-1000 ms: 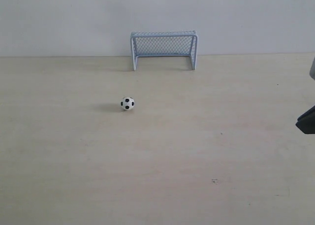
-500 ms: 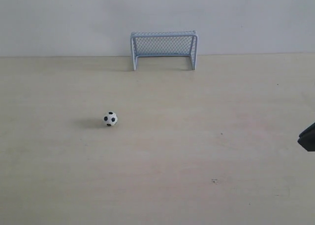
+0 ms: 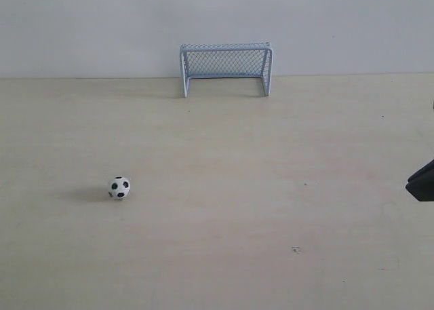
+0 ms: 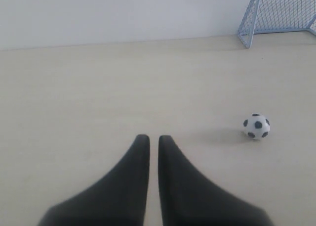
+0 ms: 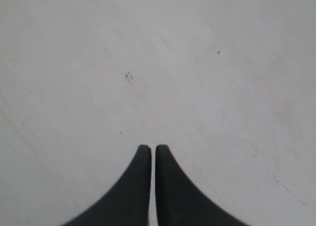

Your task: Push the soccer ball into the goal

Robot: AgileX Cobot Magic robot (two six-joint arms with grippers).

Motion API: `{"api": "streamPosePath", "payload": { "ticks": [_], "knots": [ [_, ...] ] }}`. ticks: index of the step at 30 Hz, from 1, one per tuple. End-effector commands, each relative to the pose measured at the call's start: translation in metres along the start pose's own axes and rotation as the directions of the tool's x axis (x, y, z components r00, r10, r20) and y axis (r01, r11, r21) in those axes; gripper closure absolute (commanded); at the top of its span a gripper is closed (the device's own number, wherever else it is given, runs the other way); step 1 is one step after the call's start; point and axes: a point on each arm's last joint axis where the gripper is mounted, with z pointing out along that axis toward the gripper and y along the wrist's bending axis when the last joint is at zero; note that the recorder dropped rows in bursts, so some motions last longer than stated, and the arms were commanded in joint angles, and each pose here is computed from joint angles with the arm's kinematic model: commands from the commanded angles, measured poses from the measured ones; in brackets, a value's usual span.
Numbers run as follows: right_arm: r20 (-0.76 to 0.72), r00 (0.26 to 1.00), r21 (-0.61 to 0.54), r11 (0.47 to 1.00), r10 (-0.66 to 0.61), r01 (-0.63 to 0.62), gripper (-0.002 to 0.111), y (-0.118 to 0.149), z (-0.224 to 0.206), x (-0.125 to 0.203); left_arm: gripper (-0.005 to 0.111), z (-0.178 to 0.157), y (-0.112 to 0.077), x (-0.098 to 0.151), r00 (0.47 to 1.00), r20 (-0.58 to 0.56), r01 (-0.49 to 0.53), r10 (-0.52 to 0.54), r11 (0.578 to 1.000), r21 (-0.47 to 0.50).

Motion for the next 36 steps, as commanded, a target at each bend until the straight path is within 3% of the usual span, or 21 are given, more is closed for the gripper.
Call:
{"api": "streamPosePath", "payload": {
  "ticks": [1,8,20,26,36],
  "knots": [
    [0.075,0.991,0.081,0.99,0.109,-0.115,0.108,0.002,-0.012,-0.004,0.1,0.0,-0.001,-0.002,1.0,0.014,0.016,-0.016,1.0,0.01],
    [0.198,0.966,0.194,0.96,0.165,-0.203,0.108,0.005,-0.029,-0.011,0.1,0.0,-0.001,-0.002,1.0,0.014,0.016,-0.016,1.0,0.01],
    [0.36,0.902,0.273,0.898,0.238,-0.346,0.108,0.017,-0.055,-0.013,0.1,0.0,-0.001,-0.002,1.0,0.014,0.016,-0.016,1.0,0.01],
    [0.482,0.825,0.314,0.821,0.294,-0.476,0.108,0.02,-0.041,0.004,0.1,0.0,-0.001,-0.002,1.0,0.014,0.016,-0.016,1.0,0.01],
    [0.564,0.786,0.394,0.755,0.251,-0.524,0.108,0.04,-0.032,0.034,0.1,0.0,-0.001,-0.002,1.0,0.014,0.016,-0.016,1.0,0.01]
  ]
}}
